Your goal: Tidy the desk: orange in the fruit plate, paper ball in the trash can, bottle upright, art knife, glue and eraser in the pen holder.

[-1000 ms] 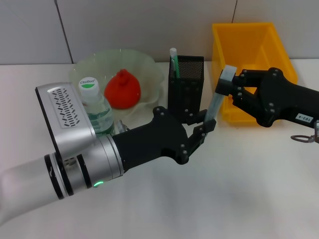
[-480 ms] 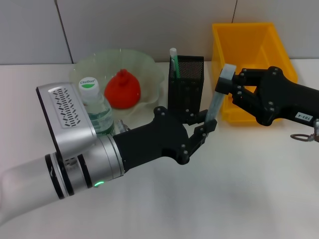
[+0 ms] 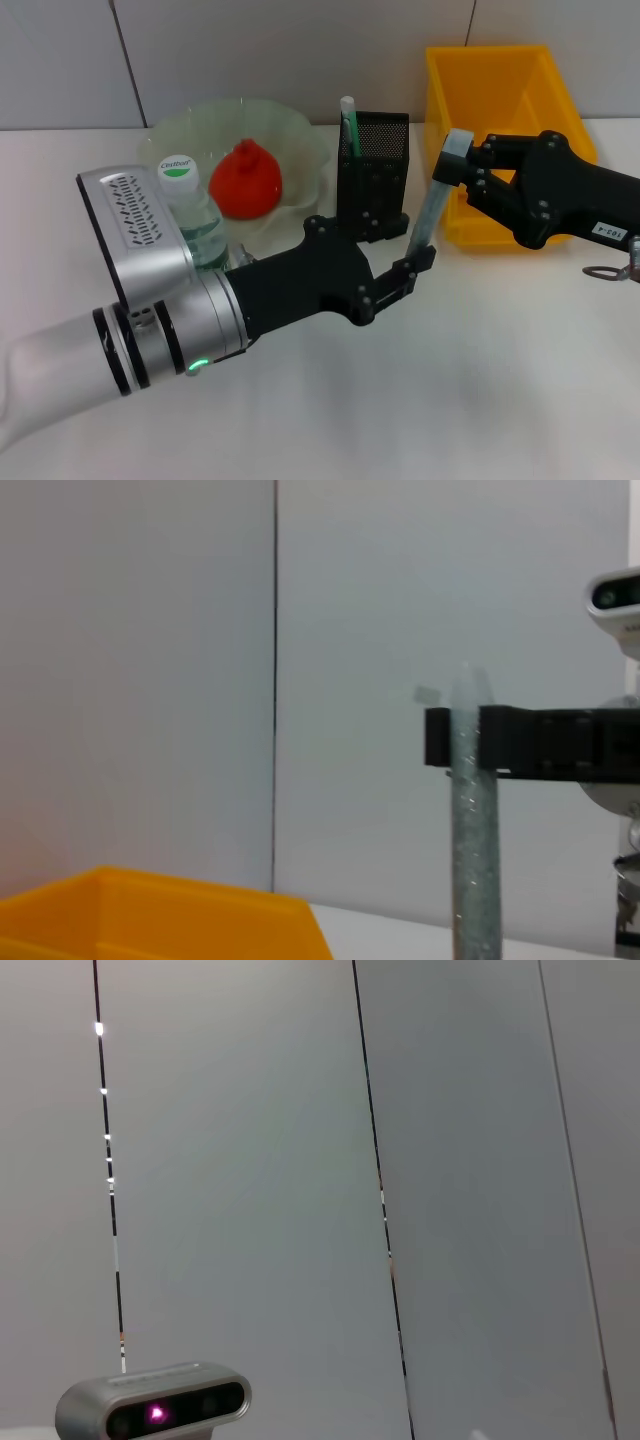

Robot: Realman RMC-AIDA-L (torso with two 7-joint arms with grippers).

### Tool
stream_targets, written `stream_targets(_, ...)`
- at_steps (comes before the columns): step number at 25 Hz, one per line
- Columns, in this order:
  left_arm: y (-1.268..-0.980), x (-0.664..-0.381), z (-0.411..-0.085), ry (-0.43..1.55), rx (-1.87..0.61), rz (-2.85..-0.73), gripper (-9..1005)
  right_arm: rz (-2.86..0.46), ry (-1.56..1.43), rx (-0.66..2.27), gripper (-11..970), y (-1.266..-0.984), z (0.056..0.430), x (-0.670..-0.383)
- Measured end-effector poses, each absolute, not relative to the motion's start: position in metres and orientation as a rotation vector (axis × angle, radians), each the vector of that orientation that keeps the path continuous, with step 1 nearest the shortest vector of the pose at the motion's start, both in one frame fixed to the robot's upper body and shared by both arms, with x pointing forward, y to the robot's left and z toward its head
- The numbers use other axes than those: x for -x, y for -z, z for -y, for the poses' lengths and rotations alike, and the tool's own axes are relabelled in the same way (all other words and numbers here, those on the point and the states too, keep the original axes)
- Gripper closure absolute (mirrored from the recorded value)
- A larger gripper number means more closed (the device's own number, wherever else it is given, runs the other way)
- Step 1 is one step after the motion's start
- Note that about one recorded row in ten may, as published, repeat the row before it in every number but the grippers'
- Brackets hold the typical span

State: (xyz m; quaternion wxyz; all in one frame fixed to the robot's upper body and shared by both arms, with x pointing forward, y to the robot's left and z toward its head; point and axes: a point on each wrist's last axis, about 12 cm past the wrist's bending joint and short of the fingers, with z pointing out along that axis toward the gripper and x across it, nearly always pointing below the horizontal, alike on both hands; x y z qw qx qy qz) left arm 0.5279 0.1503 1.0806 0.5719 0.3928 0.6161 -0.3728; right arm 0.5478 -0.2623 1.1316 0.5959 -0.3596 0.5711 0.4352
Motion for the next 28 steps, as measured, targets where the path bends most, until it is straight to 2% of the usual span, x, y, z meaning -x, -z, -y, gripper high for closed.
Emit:
stream_targets(3,-1.081,-0.529,-0.152,0.871,-0.908,-1.445,646,-1.328,-1.008,0.835,813,-1.132,0.262,-0.548)
stream_targets(10,-1.077,-0.53,-0.157,0.858,-0.895,-1.468,412,-1.332,-0.996,0.832,813,-1.132,0.263,-0.549)
stream_targets(15,-1.076,-0.529,-0.16,0.855,-0.891,-1.47,182,-1.34,-0.97,0.824,813,-1.133,0.266,-0.552)
stream_targets(28,-1.072,-0.525,-0.162,0.856,-0.889,-1.485,181,-1.37,-0.832,0.807,812,-1.145,0.266,-0.578)
